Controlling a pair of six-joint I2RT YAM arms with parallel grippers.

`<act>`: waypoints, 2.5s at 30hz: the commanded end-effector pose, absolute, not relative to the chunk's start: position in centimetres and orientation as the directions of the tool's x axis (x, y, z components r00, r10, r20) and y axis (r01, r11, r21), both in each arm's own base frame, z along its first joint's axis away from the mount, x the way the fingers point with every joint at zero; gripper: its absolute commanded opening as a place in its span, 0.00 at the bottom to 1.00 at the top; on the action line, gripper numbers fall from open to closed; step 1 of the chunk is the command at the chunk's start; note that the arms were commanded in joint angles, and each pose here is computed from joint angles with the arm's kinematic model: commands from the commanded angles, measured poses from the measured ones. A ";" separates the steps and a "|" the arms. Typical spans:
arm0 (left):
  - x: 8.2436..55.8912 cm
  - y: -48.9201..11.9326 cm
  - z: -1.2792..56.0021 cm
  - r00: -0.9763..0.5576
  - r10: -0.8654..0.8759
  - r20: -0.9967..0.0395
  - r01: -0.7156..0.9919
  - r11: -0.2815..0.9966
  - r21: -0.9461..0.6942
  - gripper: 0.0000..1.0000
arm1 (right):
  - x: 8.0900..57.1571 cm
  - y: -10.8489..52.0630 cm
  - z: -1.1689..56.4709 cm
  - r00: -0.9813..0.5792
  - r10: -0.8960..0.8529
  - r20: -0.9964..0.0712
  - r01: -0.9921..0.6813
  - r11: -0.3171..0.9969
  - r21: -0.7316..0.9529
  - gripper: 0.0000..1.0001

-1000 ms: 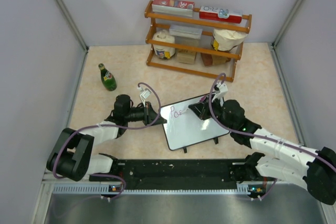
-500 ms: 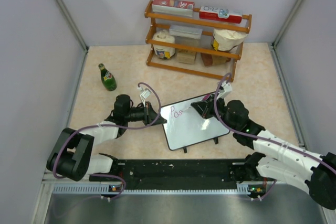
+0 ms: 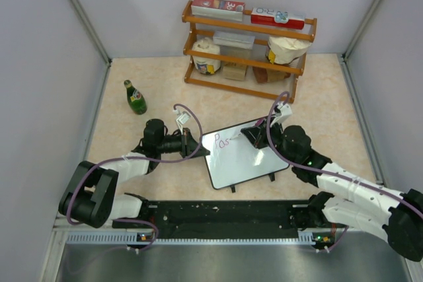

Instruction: Write a sentence on the whiteboard

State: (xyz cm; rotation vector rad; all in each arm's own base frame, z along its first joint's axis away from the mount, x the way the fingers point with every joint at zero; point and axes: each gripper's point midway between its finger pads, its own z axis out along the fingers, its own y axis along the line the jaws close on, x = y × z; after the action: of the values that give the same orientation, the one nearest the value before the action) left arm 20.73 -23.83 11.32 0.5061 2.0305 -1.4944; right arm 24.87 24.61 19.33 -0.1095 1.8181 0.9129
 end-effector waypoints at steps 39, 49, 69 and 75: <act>21.7 -23.5 10.0 -0.730 -0.014 -0.684 0.631 0.371 -0.681 0.00 | 24.2 23.9 17.5 -0.457 0.287 -0.842 -0.477 0.720 0.504 0.00; 21.8 -23.5 10.0 -0.730 -0.013 -0.684 0.631 0.371 -0.681 0.00 | 24.2 24.0 19.3 -0.431 0.319 -0.844 -0.494 0.700 0.517 0.00; 21.7 -23.5 10.1 -0.728 -0.015 -0.686 0.633 0.370 -0.680 0.00 | 25.9 25.5 24.9 -0.359 0.382 -0.851 -0.535 0.663 0.523 0.00; 21.7 -23.5 10.0 -0.731 -0.012 -0.682 0.631 0.369 -0.683 0.00 | 26.0 25.3 23.7 -0.370 0.365 -0.854 -0.519 0.682 0.516 0.00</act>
State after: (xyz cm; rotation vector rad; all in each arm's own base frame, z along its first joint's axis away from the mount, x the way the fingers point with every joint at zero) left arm 20.73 -23.84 11.33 0.5067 2.0302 -1.4946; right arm 25.16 25.43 21.48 -0.1390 1.7819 0.9401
